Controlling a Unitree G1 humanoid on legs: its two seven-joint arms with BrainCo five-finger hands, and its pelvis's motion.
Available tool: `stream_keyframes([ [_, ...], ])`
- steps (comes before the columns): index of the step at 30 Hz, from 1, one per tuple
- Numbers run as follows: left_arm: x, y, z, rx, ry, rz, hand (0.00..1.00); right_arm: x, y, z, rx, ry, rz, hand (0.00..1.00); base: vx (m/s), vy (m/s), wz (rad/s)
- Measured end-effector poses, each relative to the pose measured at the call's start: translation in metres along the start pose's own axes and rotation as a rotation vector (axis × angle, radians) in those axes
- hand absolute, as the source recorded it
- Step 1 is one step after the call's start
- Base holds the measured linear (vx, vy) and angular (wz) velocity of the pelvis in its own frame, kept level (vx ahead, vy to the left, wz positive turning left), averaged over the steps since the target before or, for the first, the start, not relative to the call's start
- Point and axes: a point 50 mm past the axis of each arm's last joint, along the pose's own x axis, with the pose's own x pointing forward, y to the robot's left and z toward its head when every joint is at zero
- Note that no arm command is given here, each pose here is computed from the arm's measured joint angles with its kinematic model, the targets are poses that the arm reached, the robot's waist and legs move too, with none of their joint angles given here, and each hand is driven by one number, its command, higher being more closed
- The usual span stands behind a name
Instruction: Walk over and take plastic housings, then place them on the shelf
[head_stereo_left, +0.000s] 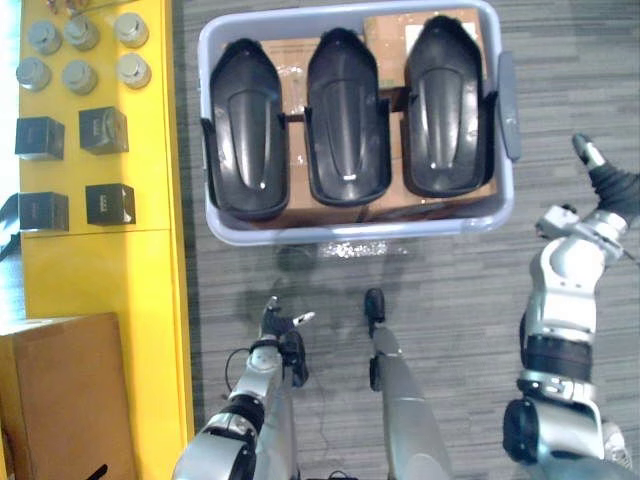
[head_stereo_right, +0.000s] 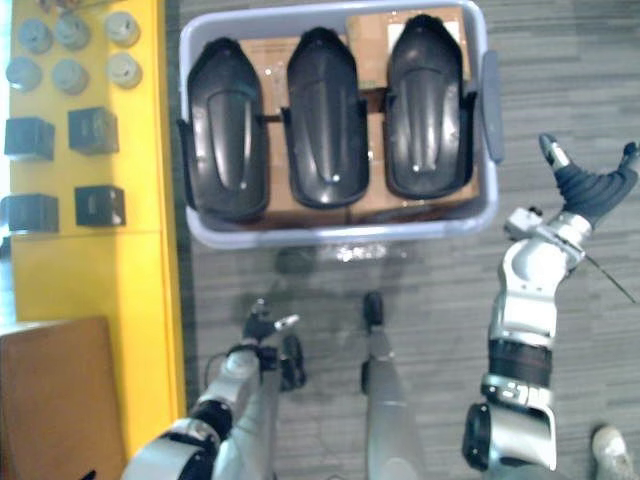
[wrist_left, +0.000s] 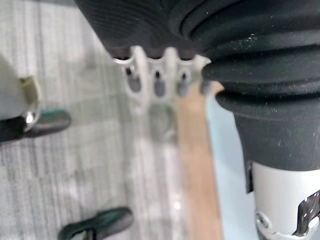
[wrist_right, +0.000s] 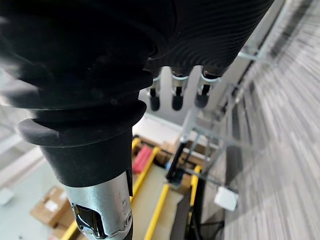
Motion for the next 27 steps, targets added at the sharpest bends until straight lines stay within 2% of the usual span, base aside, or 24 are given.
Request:
stream_keyframes([
  [5,-0.001,-0.004,0.0,-0.018,0.004,0.01,0.0,0.021,0.021,-0.004,0.037,0.077,0.044,0.0,-0.01,-0.059,0.06],
  [13,-0.002,0.001,-0.006,-0.063,0.031,0.041,0.0,0.05,0.061,0.001,-0.05,0.147,0.219,0.0,0.0,-0.045,0.15],
  [18,-0.002,0.0,-0.006,-0.061,0.028,0.034,0.0,0.054,0.074,-0.002,-0.152,0.166,0.31,0.0,-0.01,-0.073,0.22],
  [23,-0.003,-0.008,-0.005,-0.03,0.019,-0.009,0.0,0.055,0.076,-0.011,-0.265,0.208,0.353,0.0,-0.02,-0.064,0.05],
  [27,0.0,-0.01,0.002,-0.056,0.01,-0.015,0.0,0.056,0.072,-0.018,-0.314,0.246,0.35,0.0,-0.03,-0.068,0.0],
])
